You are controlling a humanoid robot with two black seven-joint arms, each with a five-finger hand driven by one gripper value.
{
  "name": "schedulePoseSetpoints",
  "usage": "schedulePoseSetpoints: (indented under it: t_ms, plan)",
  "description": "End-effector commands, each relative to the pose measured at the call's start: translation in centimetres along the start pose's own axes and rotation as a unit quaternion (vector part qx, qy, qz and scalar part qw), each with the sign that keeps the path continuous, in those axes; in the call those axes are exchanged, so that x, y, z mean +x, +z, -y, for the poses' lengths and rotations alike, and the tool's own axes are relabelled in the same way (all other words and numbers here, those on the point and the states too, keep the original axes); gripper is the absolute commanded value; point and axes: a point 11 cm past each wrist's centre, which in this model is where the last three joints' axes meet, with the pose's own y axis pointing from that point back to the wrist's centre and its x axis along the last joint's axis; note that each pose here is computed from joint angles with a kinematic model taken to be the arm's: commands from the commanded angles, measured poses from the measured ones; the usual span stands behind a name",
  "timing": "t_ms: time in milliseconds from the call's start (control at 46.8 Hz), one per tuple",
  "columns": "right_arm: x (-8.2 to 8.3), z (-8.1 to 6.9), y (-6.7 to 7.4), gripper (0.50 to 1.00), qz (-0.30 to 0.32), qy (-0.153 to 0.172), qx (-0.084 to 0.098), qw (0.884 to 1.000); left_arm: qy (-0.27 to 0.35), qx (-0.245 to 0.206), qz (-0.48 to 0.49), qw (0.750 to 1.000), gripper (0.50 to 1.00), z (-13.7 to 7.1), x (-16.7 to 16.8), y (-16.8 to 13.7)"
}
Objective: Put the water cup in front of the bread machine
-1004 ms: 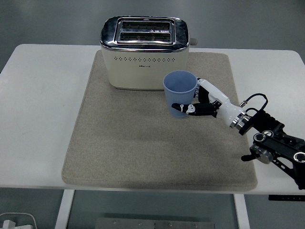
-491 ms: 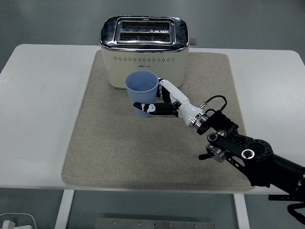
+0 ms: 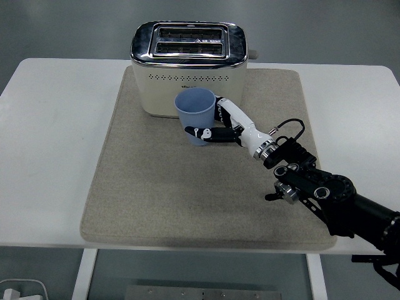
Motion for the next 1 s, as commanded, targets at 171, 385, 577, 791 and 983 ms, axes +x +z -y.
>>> schedulePoseSetpoints:
  t_ms: [171,385,577,791,983]
  plan:
    - [-2.2,0.0,-0.9,0.500,0.010,-0.028,0.015,0.999,0.000,0.000,-0.001,1.000,1.000,0.0,0.0,0.0]
    - [-2.3,-0.3,-0.4,0.504,0.012,-0.027,0.010,1.000,0.000,0.000,0.000,1.000,1.000,0.0,0.0,0.0]
    - [-2.5,-0.5,-0.1,0.934,0.016,-0.029,0.008,0.999,0.000,0.000,0.000,1.000,1.000,0.0,0.0,0.0]
    - [-2.6,-0.5,-0.1,0.934,0.018,-0.029,0.008,0.999,0.000,-0.001,-0.001,1.000,1.000,0.0,0.0,0.0]
    - [-2.7,-0.5,-0.3,0.934,0.019,-0.031,0.010,0.999,0.000,0.000,0.000,1.000,1.000,0.0,0.0,0.0]
